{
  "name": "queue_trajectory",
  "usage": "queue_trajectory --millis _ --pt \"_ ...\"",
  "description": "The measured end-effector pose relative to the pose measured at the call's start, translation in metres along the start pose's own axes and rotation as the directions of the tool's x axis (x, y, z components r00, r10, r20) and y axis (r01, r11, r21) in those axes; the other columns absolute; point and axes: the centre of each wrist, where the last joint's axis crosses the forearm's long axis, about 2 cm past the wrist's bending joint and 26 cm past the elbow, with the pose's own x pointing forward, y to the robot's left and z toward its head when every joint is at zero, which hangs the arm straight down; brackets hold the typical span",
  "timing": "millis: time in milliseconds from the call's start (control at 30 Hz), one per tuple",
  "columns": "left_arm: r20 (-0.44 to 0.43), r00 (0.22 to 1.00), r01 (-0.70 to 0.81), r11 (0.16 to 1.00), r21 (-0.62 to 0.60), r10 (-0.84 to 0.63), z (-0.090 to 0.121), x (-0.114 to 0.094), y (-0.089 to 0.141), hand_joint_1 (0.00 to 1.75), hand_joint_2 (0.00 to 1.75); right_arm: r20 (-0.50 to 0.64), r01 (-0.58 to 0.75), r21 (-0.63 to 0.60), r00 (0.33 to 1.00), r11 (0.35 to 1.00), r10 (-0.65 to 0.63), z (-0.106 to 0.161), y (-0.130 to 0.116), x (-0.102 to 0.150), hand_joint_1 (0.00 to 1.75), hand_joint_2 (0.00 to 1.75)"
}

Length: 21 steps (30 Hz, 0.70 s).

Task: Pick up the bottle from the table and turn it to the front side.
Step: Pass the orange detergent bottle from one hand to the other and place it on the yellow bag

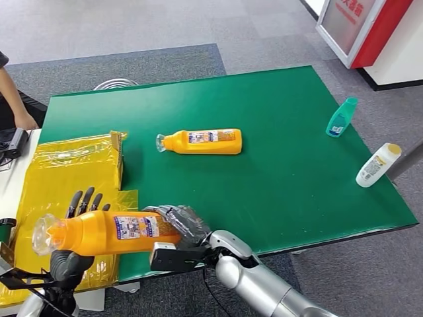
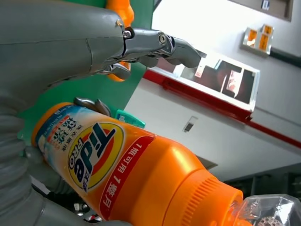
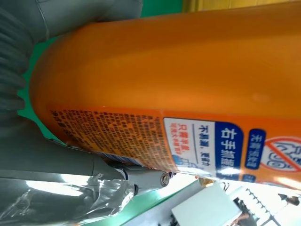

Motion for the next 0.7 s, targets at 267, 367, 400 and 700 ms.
queue_trajectory --millis 267,367,400,700 --pt "-0.007 0.999 -0.037 0.992 -0.118 0.037 -0.023 -0.004 -0.010 0.00 1.75 0.002 0.010 0.007 1.000 1.000 -0.010 -0.001 0.007 0.000 1.75 1.75" --pt "-0.021 0.999 -0.052 0.985 -0.163 0.049 -0.028 -0.006 -0.013 0.00 1.75 0.001 0.005 0.018 1.000 1.000 -0.005 -0.005 0.008 0.002 1.75 1.75" --pt "-0.028 0.998 -0.055 0.982 -0.183 0.050 -0.030 -0.008 -0.014 0.00 1.75 0.000 0.002 0.023 1.000 1.000 -0.002 -0.006 0.007 0.002 1.75 1.75" --pt "-0.094 0.995 -0.016 0.953 -0.302 -0.013 -0.033 -0.009 -0.008 0.00 1.75 -0.027 -0.006 0.039 1.000 0.999 0.008 -0.013 0.002 -0.003 1.75 1.75"
